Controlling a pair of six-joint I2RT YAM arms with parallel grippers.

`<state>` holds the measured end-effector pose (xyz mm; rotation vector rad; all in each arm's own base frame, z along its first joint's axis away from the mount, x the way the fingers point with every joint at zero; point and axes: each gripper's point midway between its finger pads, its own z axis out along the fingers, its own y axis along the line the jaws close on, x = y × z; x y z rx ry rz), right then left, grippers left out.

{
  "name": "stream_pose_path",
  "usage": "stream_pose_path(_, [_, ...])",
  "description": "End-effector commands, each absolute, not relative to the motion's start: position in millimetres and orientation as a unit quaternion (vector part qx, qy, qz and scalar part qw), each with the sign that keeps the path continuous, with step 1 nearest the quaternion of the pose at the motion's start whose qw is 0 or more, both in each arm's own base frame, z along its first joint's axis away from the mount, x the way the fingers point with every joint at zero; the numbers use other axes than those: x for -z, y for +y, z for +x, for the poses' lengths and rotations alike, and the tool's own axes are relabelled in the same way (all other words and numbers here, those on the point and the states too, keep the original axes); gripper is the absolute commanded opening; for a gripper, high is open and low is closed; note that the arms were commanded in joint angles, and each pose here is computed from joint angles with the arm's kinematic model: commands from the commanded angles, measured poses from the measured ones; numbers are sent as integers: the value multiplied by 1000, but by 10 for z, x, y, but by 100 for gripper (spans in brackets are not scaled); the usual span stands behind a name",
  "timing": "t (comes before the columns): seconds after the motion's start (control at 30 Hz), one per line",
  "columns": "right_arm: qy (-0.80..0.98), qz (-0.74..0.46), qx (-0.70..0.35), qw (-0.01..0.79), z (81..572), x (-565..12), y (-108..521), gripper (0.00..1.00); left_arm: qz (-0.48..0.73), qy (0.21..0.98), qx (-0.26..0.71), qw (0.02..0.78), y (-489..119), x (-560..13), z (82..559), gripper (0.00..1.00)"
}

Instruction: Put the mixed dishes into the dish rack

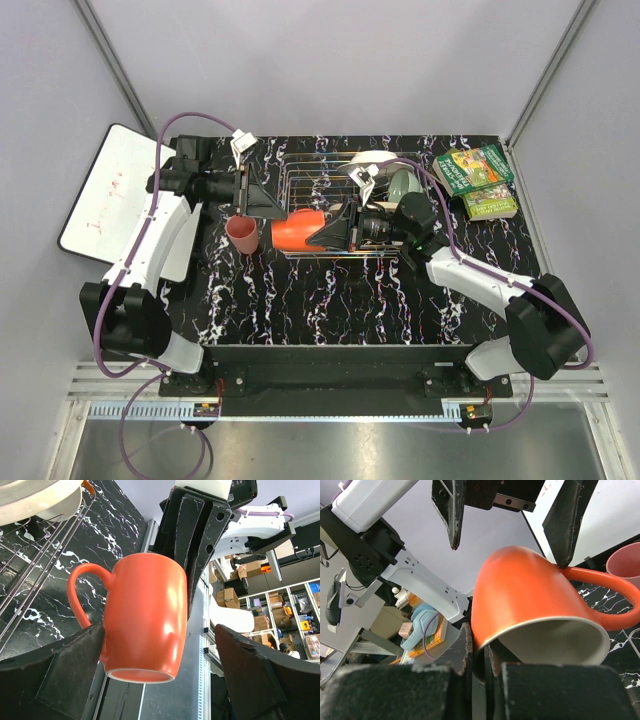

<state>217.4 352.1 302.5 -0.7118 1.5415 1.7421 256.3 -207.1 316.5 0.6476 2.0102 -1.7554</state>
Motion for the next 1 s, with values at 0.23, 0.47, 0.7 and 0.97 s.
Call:
stream_pose_path(0.23, [463, -326, -698, 438, 2046, -3933, 3450, 0, 251, 717, 615, 209, -2129, -3167, 2462, 99])
stream_pose_path(0.47, [453, -340, -699, 437, 1919, -4044, 3384, 0, 240, 736, 589, 231, -2091, -3158, 2616, 99])
stream_pose_path(0.7, [455, -355, -687, 442, 1767, -4031, 3284, 0, 176, 749, 587, 252, -1788, -3320, 3034, 99])
stream_pose_path(0.97, [463, -391, -620, 498, 1886, -3902, 3271, 0, 130, 712, 671, 162, -1840, -3338, 2826, 99])
